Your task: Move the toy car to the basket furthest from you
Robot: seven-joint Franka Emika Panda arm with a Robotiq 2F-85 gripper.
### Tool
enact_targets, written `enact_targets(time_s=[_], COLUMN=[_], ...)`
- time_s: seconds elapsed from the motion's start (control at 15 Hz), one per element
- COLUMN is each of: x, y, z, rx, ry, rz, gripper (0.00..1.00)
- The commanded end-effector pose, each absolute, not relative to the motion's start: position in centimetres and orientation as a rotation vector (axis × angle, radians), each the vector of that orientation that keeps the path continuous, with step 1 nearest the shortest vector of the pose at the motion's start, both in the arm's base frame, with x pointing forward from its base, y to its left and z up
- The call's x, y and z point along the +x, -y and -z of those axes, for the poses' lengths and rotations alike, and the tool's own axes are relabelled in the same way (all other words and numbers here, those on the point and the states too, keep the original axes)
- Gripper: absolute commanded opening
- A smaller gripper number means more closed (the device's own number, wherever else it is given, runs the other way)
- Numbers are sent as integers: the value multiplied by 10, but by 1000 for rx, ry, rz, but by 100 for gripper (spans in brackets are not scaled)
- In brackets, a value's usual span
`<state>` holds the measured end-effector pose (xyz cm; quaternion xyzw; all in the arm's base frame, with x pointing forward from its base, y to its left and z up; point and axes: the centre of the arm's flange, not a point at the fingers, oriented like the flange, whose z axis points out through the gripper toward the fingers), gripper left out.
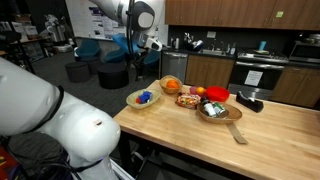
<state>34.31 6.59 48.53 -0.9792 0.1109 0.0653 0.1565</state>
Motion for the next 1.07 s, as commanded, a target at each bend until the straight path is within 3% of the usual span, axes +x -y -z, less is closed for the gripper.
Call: enact_targets(time_s=[0.0, 0.6, 1.0], x=[374, 421, 451], y=[-82, -99, -113], z=[-459, -397, -386], rx=[-2802, -2856, -2881], ry=[-291, -217, -167], rz=[-278, -426, -349], gripper=[100, 100, 100])
